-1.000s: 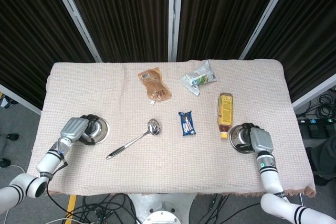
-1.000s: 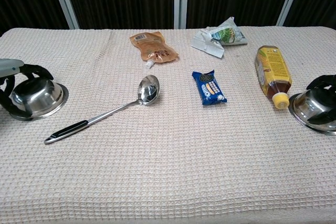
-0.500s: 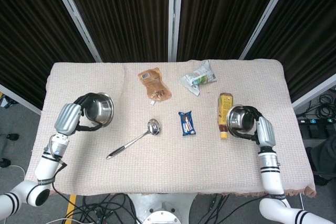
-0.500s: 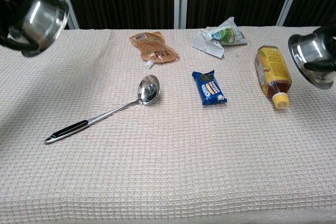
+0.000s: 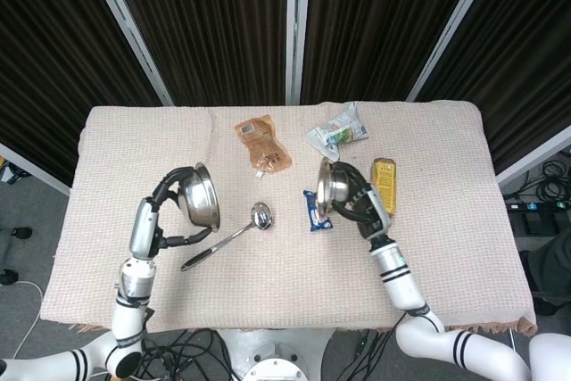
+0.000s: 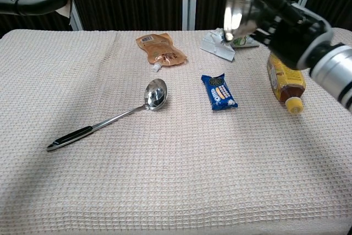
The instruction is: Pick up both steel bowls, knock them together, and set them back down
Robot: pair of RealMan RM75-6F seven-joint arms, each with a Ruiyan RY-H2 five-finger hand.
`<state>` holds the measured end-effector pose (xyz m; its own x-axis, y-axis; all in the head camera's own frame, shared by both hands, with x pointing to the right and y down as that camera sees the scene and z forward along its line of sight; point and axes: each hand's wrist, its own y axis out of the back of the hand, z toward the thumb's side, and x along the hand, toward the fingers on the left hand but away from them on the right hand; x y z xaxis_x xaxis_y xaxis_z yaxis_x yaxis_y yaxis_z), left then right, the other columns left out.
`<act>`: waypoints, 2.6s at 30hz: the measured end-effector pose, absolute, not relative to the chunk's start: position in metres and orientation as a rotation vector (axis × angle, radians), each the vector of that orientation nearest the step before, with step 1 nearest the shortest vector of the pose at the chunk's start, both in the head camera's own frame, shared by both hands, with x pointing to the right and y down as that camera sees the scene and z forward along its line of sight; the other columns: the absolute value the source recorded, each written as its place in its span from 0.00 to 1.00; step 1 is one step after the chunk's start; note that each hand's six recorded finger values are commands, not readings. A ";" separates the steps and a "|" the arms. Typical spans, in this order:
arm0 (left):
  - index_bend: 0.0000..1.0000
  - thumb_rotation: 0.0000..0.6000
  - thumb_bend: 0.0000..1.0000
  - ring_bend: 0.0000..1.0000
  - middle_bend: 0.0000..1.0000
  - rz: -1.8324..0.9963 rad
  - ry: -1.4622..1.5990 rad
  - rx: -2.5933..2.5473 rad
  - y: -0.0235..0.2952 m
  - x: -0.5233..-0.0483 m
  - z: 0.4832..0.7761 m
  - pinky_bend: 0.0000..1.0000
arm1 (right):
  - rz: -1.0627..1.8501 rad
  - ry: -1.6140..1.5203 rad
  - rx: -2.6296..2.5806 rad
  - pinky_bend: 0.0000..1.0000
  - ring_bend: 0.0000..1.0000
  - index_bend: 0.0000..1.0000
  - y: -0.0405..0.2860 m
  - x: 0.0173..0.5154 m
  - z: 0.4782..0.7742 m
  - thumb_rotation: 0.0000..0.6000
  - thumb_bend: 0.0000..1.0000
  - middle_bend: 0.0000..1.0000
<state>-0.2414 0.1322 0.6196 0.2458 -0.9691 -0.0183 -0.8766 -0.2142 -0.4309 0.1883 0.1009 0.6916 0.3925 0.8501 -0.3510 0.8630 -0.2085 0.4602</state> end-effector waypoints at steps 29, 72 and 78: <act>0.46 1.00 0.06 0.40 0.43 -0.280 1.559 -2.205 0.136 -0.204 0.644 0.61 | 0.102 0.930 1.878 0.44 0.29 0.47 0.097 0.044 0.697 1.00 0.17 0.37; 0.47 1.00 0.05 0.40 0.43 -0.324 1.638 -2.043 0.120 -0.242 0.637 0.59 | 0.147 0.953 1.829 0.44 0.29 0.47 0.098 0.083 0.704 1.00 0.17 0.37; 0.50 1.00 0.05 0.43 0.48 -0.590 1.641 -1.879 0.125 -0.328 0.642 0.62 | 0.033 1.149 2.035 0.44 0.29 0.47 0.095 0.140 0.707 1.00 0.18 0.37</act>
